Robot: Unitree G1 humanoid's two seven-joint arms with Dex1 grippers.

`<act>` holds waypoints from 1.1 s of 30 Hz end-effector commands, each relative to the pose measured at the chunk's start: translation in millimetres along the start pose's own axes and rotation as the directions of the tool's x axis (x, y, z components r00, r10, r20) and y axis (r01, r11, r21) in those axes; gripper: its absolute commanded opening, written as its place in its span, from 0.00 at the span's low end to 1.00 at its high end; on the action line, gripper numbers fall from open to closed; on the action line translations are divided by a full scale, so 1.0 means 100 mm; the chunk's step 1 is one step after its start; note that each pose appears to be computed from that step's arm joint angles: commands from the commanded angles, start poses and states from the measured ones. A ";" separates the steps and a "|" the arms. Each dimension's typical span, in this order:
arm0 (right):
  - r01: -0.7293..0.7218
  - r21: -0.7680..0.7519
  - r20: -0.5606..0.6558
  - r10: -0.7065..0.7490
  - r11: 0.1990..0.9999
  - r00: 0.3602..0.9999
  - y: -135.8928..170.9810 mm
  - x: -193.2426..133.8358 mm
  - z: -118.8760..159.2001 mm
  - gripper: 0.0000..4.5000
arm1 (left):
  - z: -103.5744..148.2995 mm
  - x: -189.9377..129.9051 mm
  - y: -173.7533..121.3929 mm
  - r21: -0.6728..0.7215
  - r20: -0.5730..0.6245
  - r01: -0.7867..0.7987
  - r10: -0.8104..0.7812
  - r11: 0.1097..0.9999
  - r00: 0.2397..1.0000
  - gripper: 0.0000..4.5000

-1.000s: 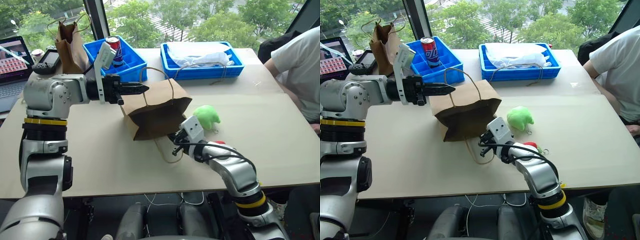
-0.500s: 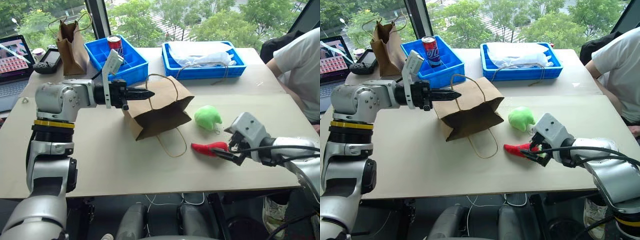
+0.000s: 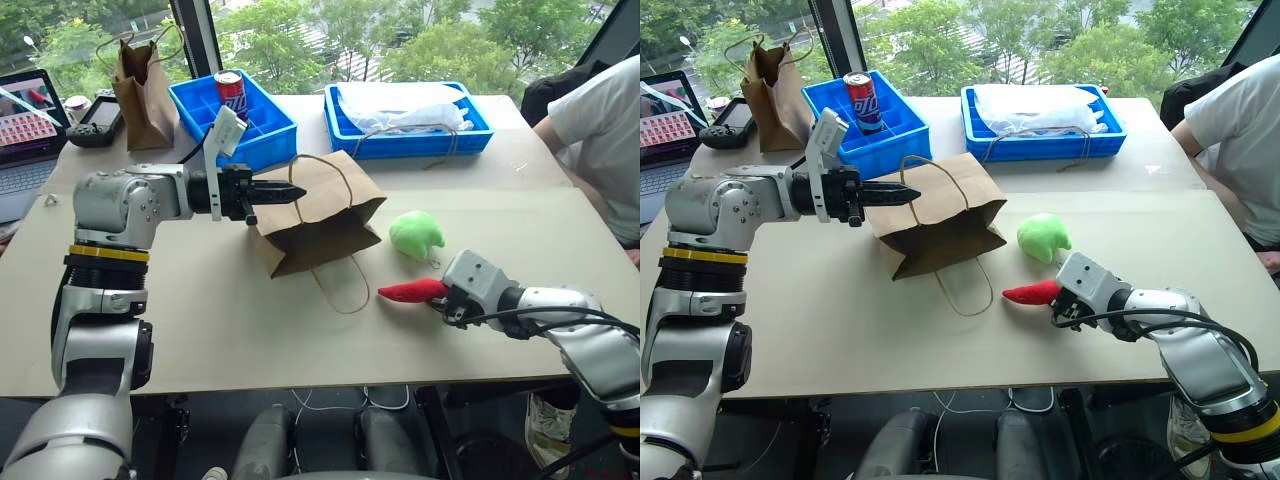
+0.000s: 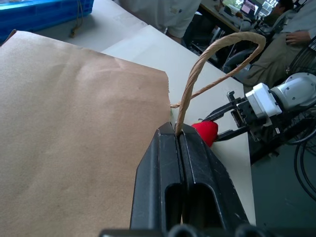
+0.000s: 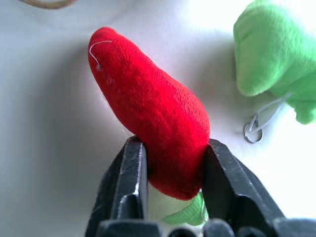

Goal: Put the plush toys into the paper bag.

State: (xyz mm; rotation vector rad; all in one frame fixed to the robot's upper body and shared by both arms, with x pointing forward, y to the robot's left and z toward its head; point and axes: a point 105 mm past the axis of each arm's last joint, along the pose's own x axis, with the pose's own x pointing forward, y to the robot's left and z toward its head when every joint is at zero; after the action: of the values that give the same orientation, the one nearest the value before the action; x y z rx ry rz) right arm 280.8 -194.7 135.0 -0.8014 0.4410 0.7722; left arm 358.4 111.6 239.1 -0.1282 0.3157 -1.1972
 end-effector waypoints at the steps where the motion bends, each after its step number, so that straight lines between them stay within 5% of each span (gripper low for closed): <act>1: 0.057 -0.021 0.155 -0.053 0.998 0.986 -0.21 -0.34 0.56 0.02 | 0.17 -0.02 -0.07 0.018 0.052 0.005 -0.006 1.000 0.999 0.00; 11: 0.016 0.075 0.275 -0.036 0.997 0.961 -0.01 0.27 1.01 0.01 | 0.23 0.15 -0.25 -0.020 0.053 0.059 -0.058 0.998 0.997 0.00; 27: 0.272 -0.253 0.375 -0.166 0.928 0.912 -0.15 1.10 1.41 0.01 | 0.16 0.10 -0.34 -0.011 -0.022 0.116 -0.116 0.993 0.993 0.00; 32: 0.414 -0.236 0.512 -0.250 0.879 0.822 -0.21 1.17 1.68 0.01 | 0.15 0.09 -0.36 -0.023 -0.020 0.133 -0.133 0.991 0.991 0.00; 33: 0.407 -0.230 0.512 -0.245 0.884 0.824 -0.19 1.22 1.65 0.09 | 0.16 0.09 -0.36 -0.023 -0.016 0.136 -0.136 0.990 0.991 0.00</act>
State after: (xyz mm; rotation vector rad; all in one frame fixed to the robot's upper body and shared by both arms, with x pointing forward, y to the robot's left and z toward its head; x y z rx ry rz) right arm 383.0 -22.2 154.9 -0.9348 -0.1831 0.7255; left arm 339.5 91.0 250.0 -0.1645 0.3807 -1.2899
